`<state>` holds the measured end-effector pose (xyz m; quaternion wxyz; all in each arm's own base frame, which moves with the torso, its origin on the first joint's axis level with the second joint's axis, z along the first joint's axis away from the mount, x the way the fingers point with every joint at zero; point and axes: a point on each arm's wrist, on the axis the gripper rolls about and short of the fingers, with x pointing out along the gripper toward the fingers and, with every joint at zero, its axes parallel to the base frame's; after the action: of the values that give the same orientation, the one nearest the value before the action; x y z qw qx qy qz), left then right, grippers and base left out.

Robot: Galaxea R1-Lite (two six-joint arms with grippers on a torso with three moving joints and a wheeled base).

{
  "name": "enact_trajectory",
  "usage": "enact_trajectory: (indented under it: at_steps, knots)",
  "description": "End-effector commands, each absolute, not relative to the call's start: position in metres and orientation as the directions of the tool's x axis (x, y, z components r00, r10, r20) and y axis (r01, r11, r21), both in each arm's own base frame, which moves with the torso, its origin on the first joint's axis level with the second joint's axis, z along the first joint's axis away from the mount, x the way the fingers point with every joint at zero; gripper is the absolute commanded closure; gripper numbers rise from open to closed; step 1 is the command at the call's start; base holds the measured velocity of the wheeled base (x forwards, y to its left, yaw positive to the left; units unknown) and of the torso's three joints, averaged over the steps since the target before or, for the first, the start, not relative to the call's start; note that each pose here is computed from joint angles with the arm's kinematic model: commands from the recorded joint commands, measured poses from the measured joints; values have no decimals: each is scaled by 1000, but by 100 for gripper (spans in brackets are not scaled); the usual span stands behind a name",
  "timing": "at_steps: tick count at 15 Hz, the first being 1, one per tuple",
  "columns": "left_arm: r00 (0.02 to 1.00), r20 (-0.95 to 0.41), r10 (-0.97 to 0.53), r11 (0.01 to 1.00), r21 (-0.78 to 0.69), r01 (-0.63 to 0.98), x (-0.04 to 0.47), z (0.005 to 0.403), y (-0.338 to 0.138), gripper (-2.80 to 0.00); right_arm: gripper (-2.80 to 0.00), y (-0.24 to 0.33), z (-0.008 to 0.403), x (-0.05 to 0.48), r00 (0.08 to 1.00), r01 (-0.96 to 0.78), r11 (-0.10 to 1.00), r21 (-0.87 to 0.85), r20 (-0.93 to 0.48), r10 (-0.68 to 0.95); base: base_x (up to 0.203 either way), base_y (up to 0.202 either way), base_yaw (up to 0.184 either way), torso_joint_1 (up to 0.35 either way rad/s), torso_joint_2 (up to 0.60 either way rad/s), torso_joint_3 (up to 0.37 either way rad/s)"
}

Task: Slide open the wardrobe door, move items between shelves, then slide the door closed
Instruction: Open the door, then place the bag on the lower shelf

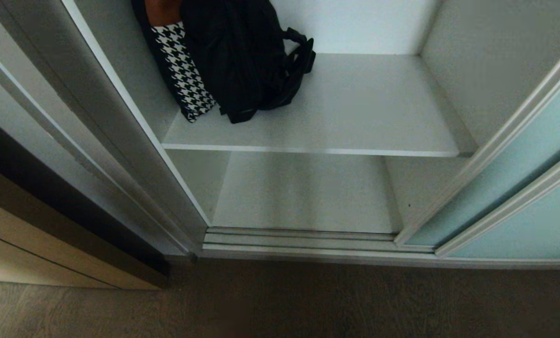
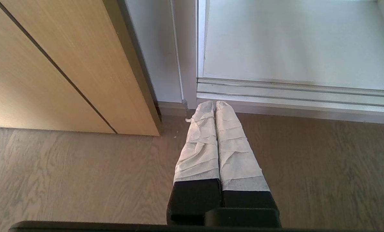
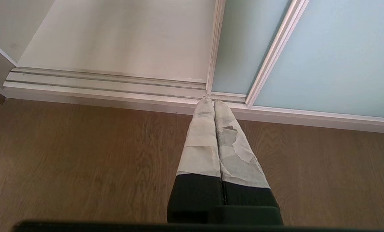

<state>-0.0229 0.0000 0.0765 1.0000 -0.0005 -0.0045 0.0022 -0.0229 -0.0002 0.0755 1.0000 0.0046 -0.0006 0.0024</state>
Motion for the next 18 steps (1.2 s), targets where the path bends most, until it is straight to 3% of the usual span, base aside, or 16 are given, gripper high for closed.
enact_trajectory:
  at_steps: [1,18]
  knots:
    - [1000,8,5,1000,-2,-5,-23,77,0,0,0,0,75,-23,1000,-6,1000,9,3,6,0,0,0,0,0,0]
    - [1000,6,5,1000,-1,-5,-23,76,0,0,0,0,75,-23,1000,-5,1000,9,3,5,0,0,0,0,0,0]
